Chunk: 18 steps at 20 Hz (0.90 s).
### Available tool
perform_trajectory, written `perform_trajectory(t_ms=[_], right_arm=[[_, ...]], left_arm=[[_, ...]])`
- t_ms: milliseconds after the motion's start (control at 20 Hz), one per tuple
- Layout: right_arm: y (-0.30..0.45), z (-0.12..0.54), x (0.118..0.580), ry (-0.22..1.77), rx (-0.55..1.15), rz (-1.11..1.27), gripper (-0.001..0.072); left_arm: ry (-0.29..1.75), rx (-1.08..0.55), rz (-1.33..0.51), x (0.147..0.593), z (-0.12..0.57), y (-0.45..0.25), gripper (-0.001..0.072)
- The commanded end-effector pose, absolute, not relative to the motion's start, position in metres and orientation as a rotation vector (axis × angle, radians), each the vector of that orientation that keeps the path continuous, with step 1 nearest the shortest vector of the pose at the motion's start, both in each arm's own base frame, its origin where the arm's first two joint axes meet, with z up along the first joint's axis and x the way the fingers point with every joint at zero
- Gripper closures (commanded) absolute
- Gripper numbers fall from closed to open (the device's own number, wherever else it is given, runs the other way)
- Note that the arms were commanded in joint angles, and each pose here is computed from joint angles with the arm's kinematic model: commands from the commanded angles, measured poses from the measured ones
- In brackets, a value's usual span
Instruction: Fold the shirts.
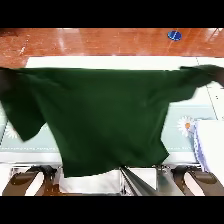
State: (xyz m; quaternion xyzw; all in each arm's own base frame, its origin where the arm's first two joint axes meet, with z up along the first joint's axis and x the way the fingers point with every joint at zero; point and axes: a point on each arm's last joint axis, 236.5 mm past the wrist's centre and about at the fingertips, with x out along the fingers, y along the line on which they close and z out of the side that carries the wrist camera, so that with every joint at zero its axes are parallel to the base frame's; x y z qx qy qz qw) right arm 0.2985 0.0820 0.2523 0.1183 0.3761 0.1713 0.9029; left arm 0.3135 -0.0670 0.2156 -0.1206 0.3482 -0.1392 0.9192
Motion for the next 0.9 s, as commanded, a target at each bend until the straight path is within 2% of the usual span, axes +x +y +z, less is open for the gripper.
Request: perform_trajectory(t_ms=[0,200,450,550,650,700,850], right_arm=[[0.09,0.184,0.385,0.856,0.34,0.402,0.0688],[0.085,0.091,0.465,0.993,0.462,0.354,0.0688],[0.084,0.024,0.513,1.113,0.607,0.289,0.0671],[0.078,0.012,0.515,1.144,0.636,0.236,0.0305],[0.066,0.016,0.496,1.223,0.636,0.249,0.0298],[0.056,0.021,0.471,1.306,0.613,0.279,0.0298],[0.007,0.012,0.354,1.657,0.372,0.183,0.0298]], left_arm=[[0.861,-0.386,-0.234,0.381,0.118,-0.062,0.0682],[1.028,-0.459,-0.173,0.44,0.025,-0.054,0.0682],[1.193,-0.534,-0.186,0.468,-0.041,-0.063,0.0682],[1.202,-0.563,-0.199,0.474,-0.044,-0.067,0.0682],[1.197,-0.566,-0.207,0.477,-0.039,-0.067,0.0682],[1.203,-0.563,-0.218,0.477,-0.034,-0.068,0.0682],[1.206,-0.532,-0.259,0.477,-0.024,-0.073,0.0682]])
